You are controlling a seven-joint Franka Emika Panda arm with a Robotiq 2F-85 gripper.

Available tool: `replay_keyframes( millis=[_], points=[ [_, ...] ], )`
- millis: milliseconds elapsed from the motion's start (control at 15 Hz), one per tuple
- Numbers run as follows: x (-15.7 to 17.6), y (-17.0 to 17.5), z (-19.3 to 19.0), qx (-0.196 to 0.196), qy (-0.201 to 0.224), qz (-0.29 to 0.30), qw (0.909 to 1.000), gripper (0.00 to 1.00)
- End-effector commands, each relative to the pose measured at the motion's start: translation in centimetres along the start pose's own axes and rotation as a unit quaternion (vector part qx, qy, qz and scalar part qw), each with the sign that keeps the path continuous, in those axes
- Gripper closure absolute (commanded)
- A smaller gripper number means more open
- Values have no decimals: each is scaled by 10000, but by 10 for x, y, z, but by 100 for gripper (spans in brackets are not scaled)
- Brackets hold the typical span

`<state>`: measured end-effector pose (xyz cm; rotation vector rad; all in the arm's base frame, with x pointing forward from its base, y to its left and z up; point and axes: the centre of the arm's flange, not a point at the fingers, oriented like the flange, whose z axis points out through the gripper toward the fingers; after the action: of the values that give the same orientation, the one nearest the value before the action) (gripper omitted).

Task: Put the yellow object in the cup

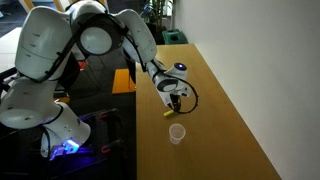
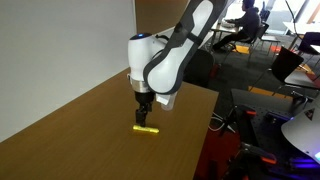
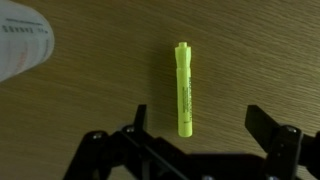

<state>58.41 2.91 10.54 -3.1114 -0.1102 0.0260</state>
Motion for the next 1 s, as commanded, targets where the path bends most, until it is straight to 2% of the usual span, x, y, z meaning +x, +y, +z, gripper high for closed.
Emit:
replay_keyframes(
  millis=[0,933],
  points=[
    [24,4,19,113,-53,-247,9996,0],
    [50,5,68,121,-293,-344,9989,2]
  ],
)
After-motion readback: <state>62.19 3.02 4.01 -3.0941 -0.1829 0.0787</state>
